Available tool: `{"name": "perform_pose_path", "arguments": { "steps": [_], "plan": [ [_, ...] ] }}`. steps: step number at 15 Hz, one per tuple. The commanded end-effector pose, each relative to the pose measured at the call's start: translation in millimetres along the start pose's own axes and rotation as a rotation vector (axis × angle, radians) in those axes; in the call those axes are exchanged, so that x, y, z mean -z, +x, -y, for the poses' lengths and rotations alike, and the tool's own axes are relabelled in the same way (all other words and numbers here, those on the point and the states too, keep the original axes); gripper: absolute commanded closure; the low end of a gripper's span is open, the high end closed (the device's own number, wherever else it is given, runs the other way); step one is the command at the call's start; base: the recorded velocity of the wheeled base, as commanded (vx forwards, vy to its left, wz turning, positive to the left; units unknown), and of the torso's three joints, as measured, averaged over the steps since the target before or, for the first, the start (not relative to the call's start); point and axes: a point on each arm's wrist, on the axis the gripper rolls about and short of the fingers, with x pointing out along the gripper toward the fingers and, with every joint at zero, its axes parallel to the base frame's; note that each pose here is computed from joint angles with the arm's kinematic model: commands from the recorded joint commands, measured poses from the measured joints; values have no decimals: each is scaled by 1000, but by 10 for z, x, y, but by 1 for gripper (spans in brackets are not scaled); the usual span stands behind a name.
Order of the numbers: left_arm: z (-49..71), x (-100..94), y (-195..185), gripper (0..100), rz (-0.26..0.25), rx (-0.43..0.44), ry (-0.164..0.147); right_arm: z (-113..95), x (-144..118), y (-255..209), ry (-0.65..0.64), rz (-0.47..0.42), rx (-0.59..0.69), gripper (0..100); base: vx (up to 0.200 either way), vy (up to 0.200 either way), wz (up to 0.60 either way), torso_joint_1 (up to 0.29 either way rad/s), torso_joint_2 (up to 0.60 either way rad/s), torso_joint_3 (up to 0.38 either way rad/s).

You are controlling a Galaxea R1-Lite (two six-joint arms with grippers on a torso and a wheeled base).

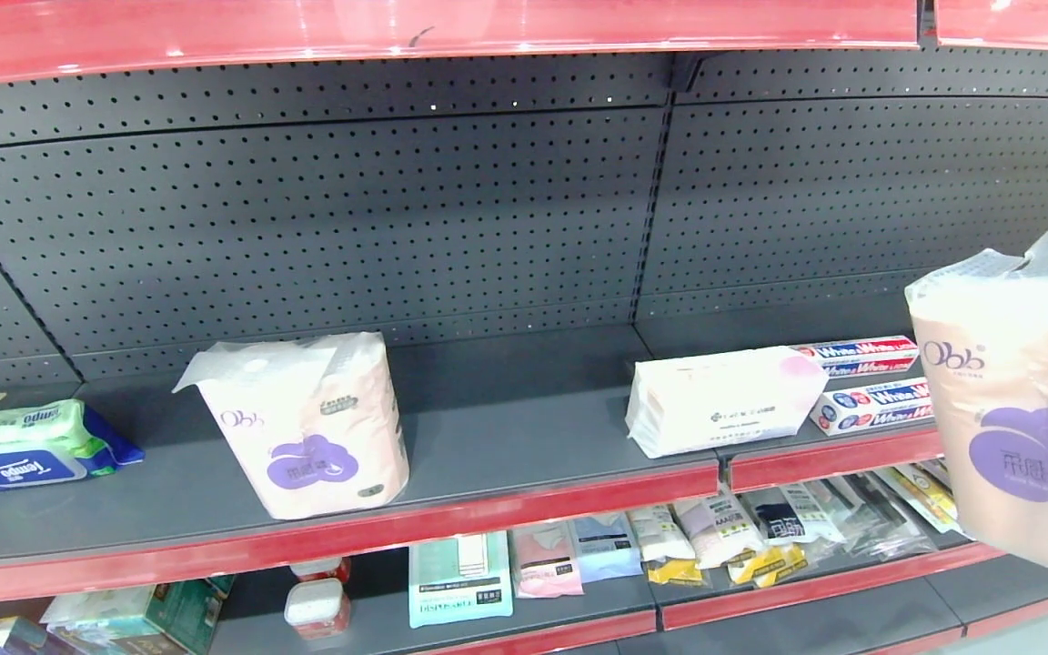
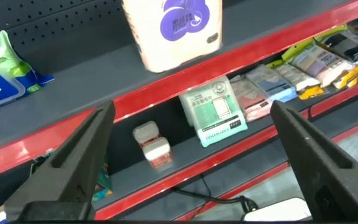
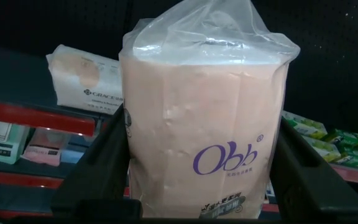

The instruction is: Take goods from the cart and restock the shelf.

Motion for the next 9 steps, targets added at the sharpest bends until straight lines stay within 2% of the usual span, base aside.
{"name": "perform_pose_path", "arguments": {
  "steps": [1,8,9],
  "plan": [
    [-2,-3,2,0,-2,-1,-4,13,-27,37,0,-2,-2,100,0,0,0,0,0,0],
    [-2,-3,2,0,-2,-1,-10,11,-18,42,2,-7,-2,100,0,0,0,0,0,0],
    [-2,-3,2,0,-2,-1,-10,11,-18,42,2,-7,-2,100,0,0,600,-2,2,2]
  ]
}}
